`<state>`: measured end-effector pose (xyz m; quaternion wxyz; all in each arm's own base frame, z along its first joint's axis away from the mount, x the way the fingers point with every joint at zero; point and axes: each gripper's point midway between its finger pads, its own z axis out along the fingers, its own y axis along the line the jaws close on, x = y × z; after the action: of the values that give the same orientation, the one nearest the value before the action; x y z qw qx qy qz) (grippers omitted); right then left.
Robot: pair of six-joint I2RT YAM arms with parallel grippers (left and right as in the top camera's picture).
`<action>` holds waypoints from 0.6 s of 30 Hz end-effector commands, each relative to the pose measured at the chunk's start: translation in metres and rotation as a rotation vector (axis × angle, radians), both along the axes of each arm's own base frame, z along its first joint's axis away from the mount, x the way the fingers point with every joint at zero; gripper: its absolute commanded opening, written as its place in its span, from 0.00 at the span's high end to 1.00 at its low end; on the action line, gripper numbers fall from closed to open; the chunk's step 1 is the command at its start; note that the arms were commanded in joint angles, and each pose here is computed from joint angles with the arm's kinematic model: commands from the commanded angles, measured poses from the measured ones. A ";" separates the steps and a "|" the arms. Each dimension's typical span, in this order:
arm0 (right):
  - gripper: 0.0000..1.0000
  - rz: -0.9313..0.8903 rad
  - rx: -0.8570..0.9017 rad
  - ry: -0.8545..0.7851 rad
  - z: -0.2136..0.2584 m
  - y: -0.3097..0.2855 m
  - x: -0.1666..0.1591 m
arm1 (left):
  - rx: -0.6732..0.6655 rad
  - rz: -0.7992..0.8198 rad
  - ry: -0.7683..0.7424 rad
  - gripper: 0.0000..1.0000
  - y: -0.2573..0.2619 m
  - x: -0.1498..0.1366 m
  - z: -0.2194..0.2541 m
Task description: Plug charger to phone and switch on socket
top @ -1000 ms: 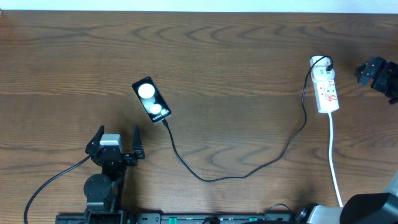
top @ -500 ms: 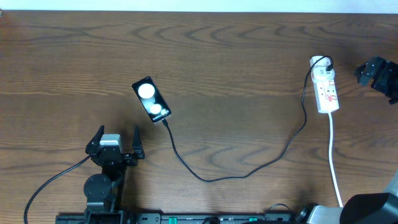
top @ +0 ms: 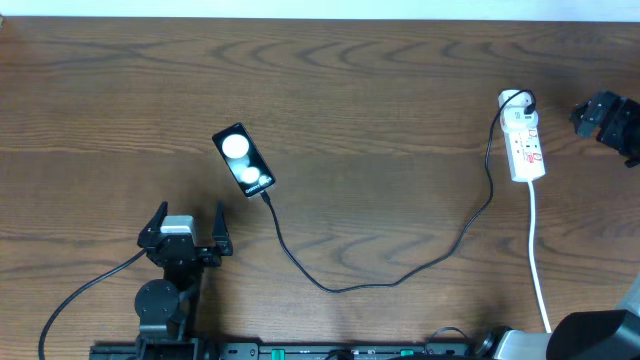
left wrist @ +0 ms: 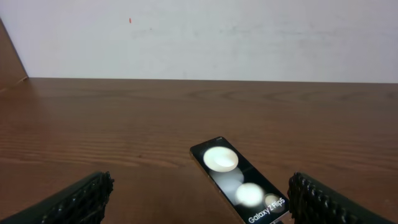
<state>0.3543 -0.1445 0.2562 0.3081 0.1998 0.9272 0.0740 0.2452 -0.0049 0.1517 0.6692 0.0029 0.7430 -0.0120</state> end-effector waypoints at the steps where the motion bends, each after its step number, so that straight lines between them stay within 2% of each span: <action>1: 0.01 -0.002 -0.004 -0.004 0.002 0.001 0.000 | 0.014 0.003 0.048 0.08 0.001 -0.001 -0.015; 5: 0.01 0.013 -0.023 -0.061 0.009 0.001 0.012 | 0.015 0.003 0.048 0.08 0.001 -0.001 -0.015; 9: 0.01 0.127 -0.100 -0.282 0.035 0.030 0.043 | 0.015 0.004 0.048 0.08 0.001 -0.001 -0.014; 12: 0.01 0.205 -0.173 -0.424 0.045 0.056 0.055 | 0.015 0.004 0.048 0.08 0.001 -0.001 -0.015; 15: 0.01 0.316 -0.262 -0.564 0.047 0.089 0.056 | 0.015 0.003 0.048 0.08 0.001 -0.001 -0.015; 18: 0.01 0.420 -0.346 -0.694 0.040 0.124 0.044 | 0.015 0.003 0.048 0.08 0.001 -0.001 -0.014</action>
<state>0.4148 -0.0477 0.3114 0.5959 -0.0257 0.8011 0.0498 0.2450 -0.0049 0.1524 0.6691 0.0030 0.7431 -0.0118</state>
